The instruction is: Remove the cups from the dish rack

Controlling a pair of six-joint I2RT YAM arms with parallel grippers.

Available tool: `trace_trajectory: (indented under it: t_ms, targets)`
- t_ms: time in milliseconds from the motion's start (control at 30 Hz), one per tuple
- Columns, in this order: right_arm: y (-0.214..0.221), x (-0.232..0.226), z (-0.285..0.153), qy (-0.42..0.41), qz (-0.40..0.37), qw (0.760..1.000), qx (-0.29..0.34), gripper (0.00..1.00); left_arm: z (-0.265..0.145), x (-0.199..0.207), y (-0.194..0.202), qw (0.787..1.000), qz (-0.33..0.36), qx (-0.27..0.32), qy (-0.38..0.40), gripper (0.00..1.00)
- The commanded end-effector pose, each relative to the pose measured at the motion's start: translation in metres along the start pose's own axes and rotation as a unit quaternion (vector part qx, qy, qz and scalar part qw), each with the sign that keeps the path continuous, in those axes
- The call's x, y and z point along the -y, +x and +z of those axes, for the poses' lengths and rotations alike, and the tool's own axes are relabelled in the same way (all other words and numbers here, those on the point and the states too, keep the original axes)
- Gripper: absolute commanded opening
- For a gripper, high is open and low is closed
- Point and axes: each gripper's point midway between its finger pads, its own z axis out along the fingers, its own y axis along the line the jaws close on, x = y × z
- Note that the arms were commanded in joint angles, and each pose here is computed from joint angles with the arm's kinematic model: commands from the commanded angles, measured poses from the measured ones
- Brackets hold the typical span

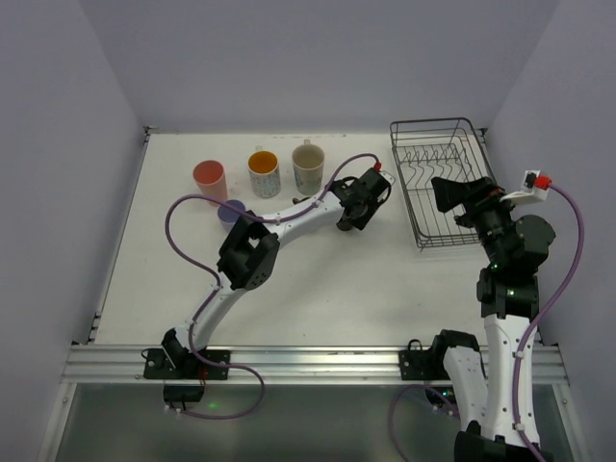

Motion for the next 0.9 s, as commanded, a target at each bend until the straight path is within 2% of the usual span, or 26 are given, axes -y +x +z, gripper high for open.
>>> trace_trajectory:
  t_ms: [0, 67, 100, 167, 200, 267, 300, 367, 400, 433, 467, 500, 567, 600, 633, 667, 700, 733, 767, 800, 833, 867]
  targets:
    - [-0.014, -0.017, -0.003, -0.023, -0.012, 1.000, 0.013, 0.99, -0.040, -0.003, -0.042, 0.998, -0.006, 0.057, 0.009, 0.45]
    - [-0.014, -0.018, -0.004, -0.024, -0.011, 1.000, 0.012, 0.99, -0.048, -0.004, -0.051, 0.997, -0.012, 0.071, 0.012, 0.53]
    - [-0.016, -0.020, -0.004, -0.027, -0.010, 0.999, 0.014, 0.99, -0.053, -0.004, -0.057, 0.997, -0.016, 0.080, 0.014, 0.62]
    - [-0.017, -0.024, -0.005, -0.030, -0.011, 0.999, 0.013, 0.99, -0.067, -0.006, -0.069, 0.995, -0.022, 0.099, 0.016, 0.70]
    - [-0.018, -0.025, -0.006, -0.032, -0.012, 0.999, 0.013, 0.99, -0.075, -0.006, -0.078, 0.993, -0.026, 0.113, 0.016, 0.78]
    - [-0.023, -0.033, -0.008, -0.041, -0.014, 0.999, 0.013, 0.99, -0.101, -0.009, -0.098, 0.989, -0.035, 0.145, 0.024, 0.86]
    - [-0.025, -0.040, -0.009, -0.051, -0.016, 0.999, 0.009, 0.99, -0.127, -0.011, -0.116, 0.982, -0.044, 0.179, 0.033, 0.94]
    - [-0.029, -0.047, -0.011, -0.059, -0.018, 0.998, 0.008, 0.99, -0.159, -0.008, -0.140, 0.971, -0.051, 0.227, 0.061, 1.00]
    - [-0.031, -0.050, -0.013, -0.064, -0.020, 0.998, 0.008, 0.99, -0.178, -0.008, -0.149, 0.964, -0.054, 0.249, 0.072, 1.00]
    - [-0.036, -0.059, -0.017, -0.073, -0.024, 0.997, 0.012, 0.99, -0.220, -0.013, -0.165, 0.951, -0.061, 0.291, 0.087, 1.00]
    - [-0.037, -0.065, -0.019, -0.083, -0.028, 0.996, 0.010, 0.99, -0.235, -0.011, -0.171, 0.942, -0.063, 0.315, 0.102, 1.00]
    - [-0.038, -0.070, -0.022, -0.092, -0.033, 0.995, 0.008, 0.99, -0.281, -0.019, -0.180, 0.925, -0.070, 0.355, 0.111, 1.00]
    - [-0.044, -0.083, -0.030, -0.108, -0.039, 0.993, 0.006, 0.99, -0.319, -0.025, -0.182, 0.908, -0.077, 0.392, 0.122, 1.00]
    - [-0.044, -0.090, -0.034, -0.119, -0.044, 0.992, 0.003, 0.99, -0.324, -0.027, -0.175, 0.904, -0.079, 0.401, 0.124, 1.00]
    - [-0.048, -0.097, -0.038, -0.129, -0.049, 0.990, 0.006, 0.99, -0.367, -0.039, -0.172, 0.886, -0.087, 0.436, 0.128, 1.00]
    - [-0.049, -0.104, -0.044, -0.139, -0.053, 0.989, 0.008, 0.99, -0.362, -0.040, -0.159, 0.886, -0.091, 0.436, 0.128, 1.00]
    - [-0.050, -0.110, -0.048, -0.147, -0.057, 0.988, 0.008, 0.99, -0.375, -0.045, -0.152, 0.879, -0.098, 0.449, 0.126, 1.00]
    - [-0.054, -0.117, -0.054, -0.154, -0.062, 0.986, 0.014, 0.99, -0.418, -0.060, -0.142, 0.858, -0.108, 0.485, 0.126, 1.00]
    - [-0.057, -0.122, -0.058, -0.160, -0.065, 0.985, 0.019, 0.99, -0.409, -0.065, -0.126, 0.861, -0.118, 0.481, 0.114, 1.00]
    - [-0.060, -0.127, -0.065, -0.166, -0.071, 0.983, 0.027, 0.99, -0.448, -0.080, -0.114, 0.842, -0.130, 0.513, 0.110, 1.00]
    - [-0.065, -0.134, -0.071, -0.171, -0.075, 0.982, 0.033, 0.99, -0.458, -0.087, -0.104, 0.836, -0.136, 0.521, 0.103, 1.00]
    - [-0.068, -0.140, -0.076, -0.175, -0.079, 0.981, 0.039, 0.99, -0.453, -0.096, -0.089, 0.841, -0.147, 0.515, 0.082, 1.00]
